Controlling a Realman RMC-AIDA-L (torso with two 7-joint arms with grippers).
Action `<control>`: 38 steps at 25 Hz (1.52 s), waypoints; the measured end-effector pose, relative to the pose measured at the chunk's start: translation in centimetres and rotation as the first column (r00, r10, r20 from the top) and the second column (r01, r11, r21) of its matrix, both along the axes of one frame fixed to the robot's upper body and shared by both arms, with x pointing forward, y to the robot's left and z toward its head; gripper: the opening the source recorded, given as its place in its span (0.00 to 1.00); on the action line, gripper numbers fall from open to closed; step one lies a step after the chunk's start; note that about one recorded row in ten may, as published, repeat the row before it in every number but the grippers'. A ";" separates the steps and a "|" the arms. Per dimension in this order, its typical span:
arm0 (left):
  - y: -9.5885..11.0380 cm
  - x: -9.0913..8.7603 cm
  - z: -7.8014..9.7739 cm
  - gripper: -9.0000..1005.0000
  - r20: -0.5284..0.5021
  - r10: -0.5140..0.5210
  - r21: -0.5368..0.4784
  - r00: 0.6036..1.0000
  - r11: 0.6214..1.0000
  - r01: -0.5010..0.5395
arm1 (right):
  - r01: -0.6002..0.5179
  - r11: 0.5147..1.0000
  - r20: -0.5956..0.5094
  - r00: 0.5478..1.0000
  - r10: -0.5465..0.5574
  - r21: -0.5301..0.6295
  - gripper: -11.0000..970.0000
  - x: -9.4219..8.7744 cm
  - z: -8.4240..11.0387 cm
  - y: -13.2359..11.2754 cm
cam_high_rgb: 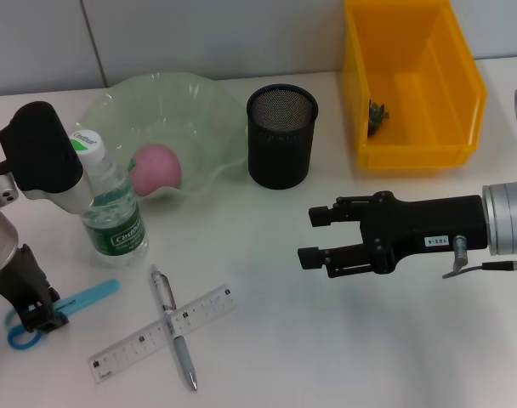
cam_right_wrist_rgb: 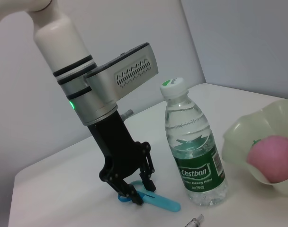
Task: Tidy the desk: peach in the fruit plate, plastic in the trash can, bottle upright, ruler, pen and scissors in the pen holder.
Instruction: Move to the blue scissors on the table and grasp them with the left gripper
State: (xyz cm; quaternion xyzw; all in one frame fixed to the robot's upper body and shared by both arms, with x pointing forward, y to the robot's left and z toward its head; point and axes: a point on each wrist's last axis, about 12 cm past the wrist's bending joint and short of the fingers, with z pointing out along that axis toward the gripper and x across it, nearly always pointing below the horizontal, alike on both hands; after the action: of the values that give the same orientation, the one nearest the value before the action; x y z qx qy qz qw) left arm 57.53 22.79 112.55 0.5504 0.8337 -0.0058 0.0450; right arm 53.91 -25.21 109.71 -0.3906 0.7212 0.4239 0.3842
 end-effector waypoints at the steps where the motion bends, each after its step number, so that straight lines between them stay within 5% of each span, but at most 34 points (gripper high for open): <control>1: 0.0 0.0 0.0 0.33 0.000 0.000 0.000 1.000 1.000 0.000 | 0.000 1.000 0.000 1.000 0.000 0.000 0.80 0.0 0.0 0.0; 38: -0.3 0.2 -0.1 0.32 -0.013 -0.008 0.014 1.000 1.000 0.009 | -0.004 1.000 0.005 1.000 0.004 0.002 0.80 0.1 0.1 0.1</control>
State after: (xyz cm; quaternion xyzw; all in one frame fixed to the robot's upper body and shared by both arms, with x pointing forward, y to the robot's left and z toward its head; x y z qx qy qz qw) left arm 57.69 22.53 112.42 0.5542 0.8316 -0.0039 0.0358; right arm 54.01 -25.12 109.84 -0.3927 0.7190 0.4245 0.3856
